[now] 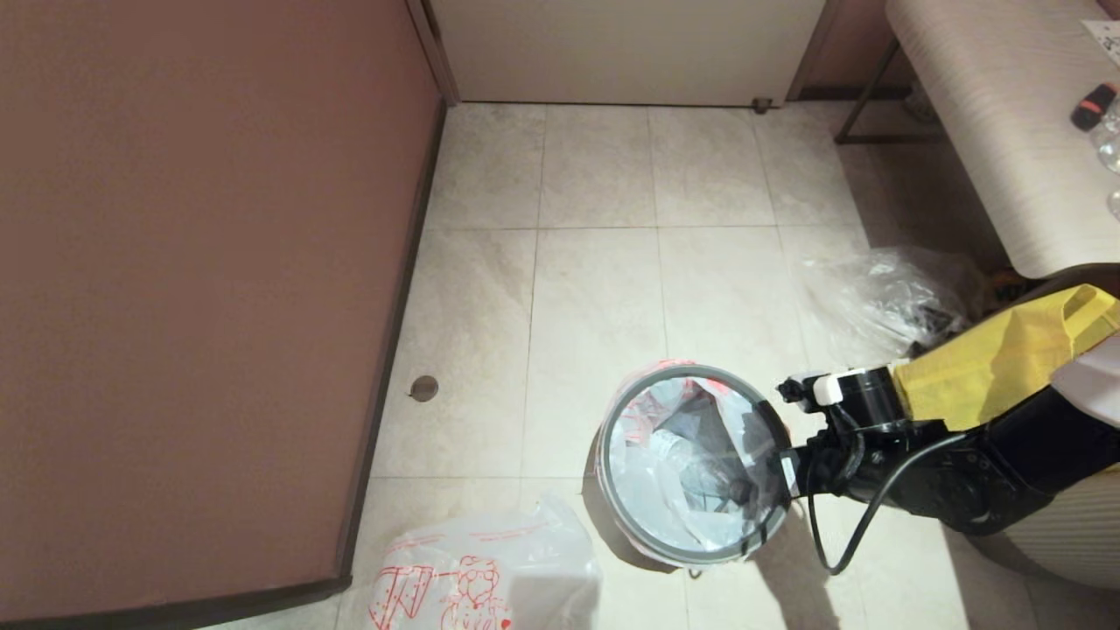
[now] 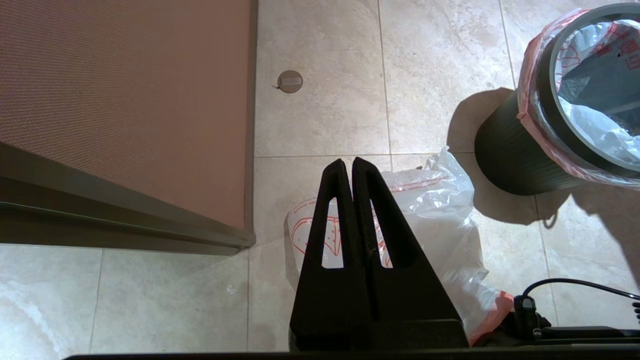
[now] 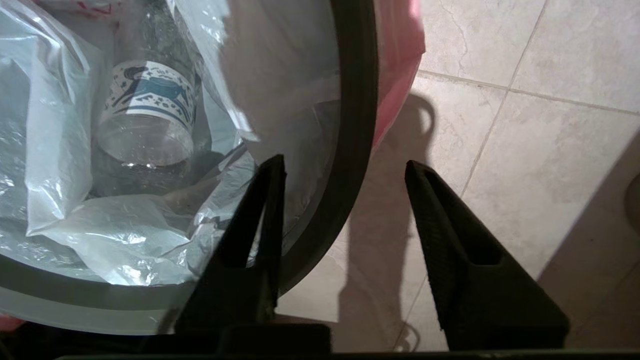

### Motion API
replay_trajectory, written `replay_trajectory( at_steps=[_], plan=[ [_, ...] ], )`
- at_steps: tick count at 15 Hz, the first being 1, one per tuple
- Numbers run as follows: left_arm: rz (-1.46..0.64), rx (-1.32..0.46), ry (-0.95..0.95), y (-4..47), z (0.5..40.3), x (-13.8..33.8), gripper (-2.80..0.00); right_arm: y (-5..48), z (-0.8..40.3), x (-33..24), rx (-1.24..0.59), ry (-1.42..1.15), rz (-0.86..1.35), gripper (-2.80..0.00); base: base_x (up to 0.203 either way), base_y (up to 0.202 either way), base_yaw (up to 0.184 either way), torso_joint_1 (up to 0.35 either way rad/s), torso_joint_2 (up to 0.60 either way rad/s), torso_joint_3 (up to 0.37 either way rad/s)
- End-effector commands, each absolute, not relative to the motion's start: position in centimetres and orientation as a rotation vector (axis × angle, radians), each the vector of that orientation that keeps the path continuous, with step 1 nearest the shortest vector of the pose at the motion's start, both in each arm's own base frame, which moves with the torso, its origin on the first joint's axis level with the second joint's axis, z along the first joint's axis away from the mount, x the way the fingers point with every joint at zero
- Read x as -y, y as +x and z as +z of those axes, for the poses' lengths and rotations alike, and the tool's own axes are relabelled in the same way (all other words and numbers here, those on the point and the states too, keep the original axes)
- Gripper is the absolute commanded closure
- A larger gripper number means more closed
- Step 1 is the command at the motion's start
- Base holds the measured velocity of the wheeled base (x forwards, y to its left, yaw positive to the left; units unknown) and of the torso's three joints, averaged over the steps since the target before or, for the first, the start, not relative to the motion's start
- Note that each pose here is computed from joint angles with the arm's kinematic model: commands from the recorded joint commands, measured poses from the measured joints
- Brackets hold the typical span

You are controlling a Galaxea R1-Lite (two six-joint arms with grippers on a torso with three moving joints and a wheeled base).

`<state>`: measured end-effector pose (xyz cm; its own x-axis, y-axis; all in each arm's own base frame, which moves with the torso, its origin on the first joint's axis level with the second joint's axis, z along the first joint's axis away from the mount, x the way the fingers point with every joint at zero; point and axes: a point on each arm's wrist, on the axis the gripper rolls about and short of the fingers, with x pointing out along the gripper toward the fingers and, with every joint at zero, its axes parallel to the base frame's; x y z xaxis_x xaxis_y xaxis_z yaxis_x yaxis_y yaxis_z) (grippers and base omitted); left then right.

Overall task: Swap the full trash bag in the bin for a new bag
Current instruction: Place the trash can ring on the floor

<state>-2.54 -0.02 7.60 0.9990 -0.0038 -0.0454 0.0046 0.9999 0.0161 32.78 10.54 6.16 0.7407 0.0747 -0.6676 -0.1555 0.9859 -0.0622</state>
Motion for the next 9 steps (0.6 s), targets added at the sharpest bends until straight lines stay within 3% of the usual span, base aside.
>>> replay_trajectory(
  at_steps=[1,9],
  plan=[
    [-0.003,-0.048,0.017,-2.5,7.6,0.0,0.0,33.0,5.3,-10.7,-0.747,-0.123,0.126,0.0,0.0,0.0,0.0,0.0,0.0,0.0],
    [-0.004,-0.046,0.017,-2.5,7.6,0.0,0.0,31.3,8.4,-12.1,-0.663,-0.13,0.151,0.0,0.0,0.0,0.0,0.0,0.0,0.0]
  ],
)
